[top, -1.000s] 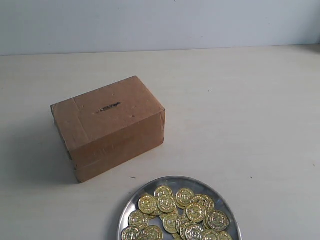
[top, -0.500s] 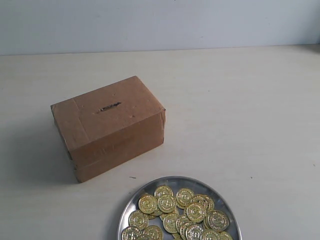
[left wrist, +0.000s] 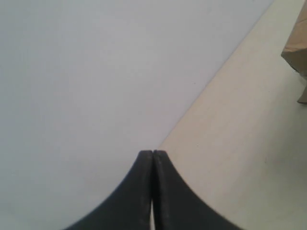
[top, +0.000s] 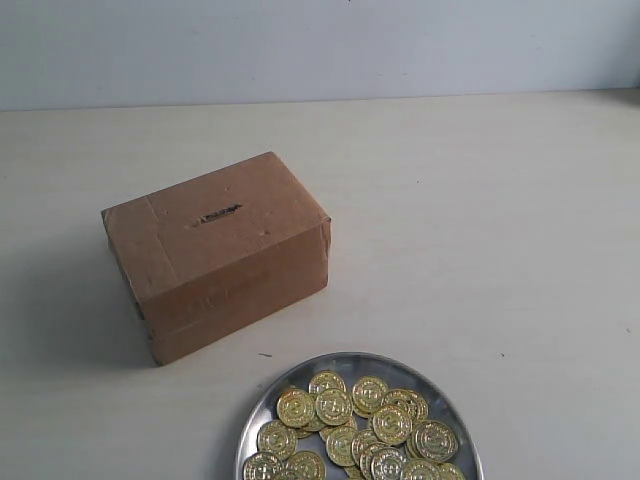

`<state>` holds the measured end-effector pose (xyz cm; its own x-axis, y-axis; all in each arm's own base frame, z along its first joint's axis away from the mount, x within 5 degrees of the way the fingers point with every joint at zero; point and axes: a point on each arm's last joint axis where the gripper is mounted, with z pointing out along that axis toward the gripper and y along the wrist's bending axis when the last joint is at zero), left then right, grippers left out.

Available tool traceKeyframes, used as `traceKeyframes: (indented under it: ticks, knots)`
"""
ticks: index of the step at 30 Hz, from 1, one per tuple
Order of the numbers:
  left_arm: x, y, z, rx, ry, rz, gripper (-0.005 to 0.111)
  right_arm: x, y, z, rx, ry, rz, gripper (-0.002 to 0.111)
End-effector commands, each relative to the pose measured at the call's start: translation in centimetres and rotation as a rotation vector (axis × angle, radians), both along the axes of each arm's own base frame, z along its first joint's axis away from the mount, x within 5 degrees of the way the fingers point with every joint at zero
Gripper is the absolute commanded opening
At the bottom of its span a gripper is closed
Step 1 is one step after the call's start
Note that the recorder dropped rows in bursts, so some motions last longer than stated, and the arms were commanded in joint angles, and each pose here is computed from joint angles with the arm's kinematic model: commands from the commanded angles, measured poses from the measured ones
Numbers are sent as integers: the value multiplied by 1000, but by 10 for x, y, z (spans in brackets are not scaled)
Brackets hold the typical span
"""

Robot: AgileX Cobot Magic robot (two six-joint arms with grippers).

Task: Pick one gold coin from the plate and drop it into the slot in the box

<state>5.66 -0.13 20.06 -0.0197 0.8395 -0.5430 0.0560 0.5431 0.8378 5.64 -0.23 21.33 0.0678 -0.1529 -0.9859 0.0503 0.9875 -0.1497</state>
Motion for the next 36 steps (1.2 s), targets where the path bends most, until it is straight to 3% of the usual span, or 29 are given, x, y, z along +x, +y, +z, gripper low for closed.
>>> traceKeyframes:
  ticks: [1, 5, 21, 23, 25, 26, 27, 28, 29, 36]
  knots:
    - [0, 0, -1, 39, 1, 2, 0, 0, 0, 0, -13, -18, -7, 0]
    - [0, 1, -1, 84, 1, 6, 0, 0, 0, -1, -13, -5, -8, 0]
    - [0, 1, -2, 74, 16, 6, 0, 0, 0, -1, -12, 2, -9, 0]
    - [-1, 1, -6, 7, 54, 11, 0, 0, 0, -2, -8, 7, -9, 0]
    - [-1, 1, -7, -157, 71, 24, 0, 0, -1, -7, -5, 66, -15, 0]
    - [-1, 0, -9, -345, 95, 40, 0, 0, -1, -10, -4, 94, -18, 0]
    - [-1, 0, -9, -432, 101, 46, 0, 0, -1, -10, -1, 99, -18, 0]
    - [-1, -2, -11, -652, 122, 56, 0, 0, -1, -11, 0, 108, -19, 0]
    - [-2, -3, -12, -801, 148, 63, 0, 0, -1, -12, 0, 113, -19, 0]
    - [-3, -4, -16, -821, 188, 73, 0, -1, -2, -17, 3, 178, -26, 0]
